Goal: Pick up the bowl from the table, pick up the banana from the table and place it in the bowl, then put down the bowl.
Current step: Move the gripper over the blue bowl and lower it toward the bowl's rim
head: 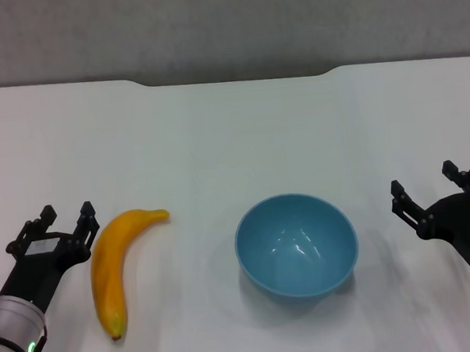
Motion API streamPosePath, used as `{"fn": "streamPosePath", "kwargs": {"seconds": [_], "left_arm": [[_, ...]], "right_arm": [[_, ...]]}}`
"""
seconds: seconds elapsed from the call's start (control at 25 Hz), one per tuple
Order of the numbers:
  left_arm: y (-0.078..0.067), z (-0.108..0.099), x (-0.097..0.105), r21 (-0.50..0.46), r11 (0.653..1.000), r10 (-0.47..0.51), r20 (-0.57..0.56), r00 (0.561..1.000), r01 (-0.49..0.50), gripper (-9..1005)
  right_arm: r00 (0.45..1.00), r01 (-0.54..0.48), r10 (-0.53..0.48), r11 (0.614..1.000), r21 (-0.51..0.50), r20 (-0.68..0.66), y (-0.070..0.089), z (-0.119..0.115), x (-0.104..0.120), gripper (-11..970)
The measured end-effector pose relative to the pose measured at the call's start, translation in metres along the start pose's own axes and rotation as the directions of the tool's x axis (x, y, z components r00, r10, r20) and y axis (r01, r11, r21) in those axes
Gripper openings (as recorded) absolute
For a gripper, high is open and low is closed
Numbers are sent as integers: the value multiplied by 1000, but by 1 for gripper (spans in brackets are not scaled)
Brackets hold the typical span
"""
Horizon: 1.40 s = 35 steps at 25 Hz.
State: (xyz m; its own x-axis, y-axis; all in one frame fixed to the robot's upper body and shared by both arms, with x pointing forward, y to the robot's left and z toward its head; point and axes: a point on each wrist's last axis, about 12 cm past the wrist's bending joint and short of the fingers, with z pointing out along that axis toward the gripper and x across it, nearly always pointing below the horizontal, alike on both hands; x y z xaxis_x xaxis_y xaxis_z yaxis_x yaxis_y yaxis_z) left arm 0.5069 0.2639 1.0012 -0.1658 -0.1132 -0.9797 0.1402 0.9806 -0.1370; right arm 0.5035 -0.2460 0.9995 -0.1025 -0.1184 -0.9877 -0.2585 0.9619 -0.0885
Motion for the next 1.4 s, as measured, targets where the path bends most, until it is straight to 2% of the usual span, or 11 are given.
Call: {"fn": "streamPosePath", "kwargs": {"seconds": [0.56, 0.84, 1.0, 1.24, 1.4], "left_arm": [[-17, -6, -11, 57, 996, -65, 51, 997, 62, 635], [-15, -8, -26, 82, 986, -154, 71, 985, 149, 636], [-14, -7, -33, 94, 981, -178, 61, 982, 172, 636], [-17, 4, -52, 101, 979, -175, -26, 984, 177, 637], [-17, 9, -65, 82, 983, -156, -89, 984, 163, 637]], "right_arm": [[1000, -9, 9, 1000, -12, 20, 8, 3, -7, 875], [999, 23, -24, 1000, 11, 42, 19, 4, -18, 875], [999, -4, 3, 1000, 16, 41, 21, 6, -24, 875], [997, -43, 44, 999, 10, -64, 16, 17, -42, 875], [986, -38, 35, 999, -17, -165, 13, 22, -59, 875]]}}
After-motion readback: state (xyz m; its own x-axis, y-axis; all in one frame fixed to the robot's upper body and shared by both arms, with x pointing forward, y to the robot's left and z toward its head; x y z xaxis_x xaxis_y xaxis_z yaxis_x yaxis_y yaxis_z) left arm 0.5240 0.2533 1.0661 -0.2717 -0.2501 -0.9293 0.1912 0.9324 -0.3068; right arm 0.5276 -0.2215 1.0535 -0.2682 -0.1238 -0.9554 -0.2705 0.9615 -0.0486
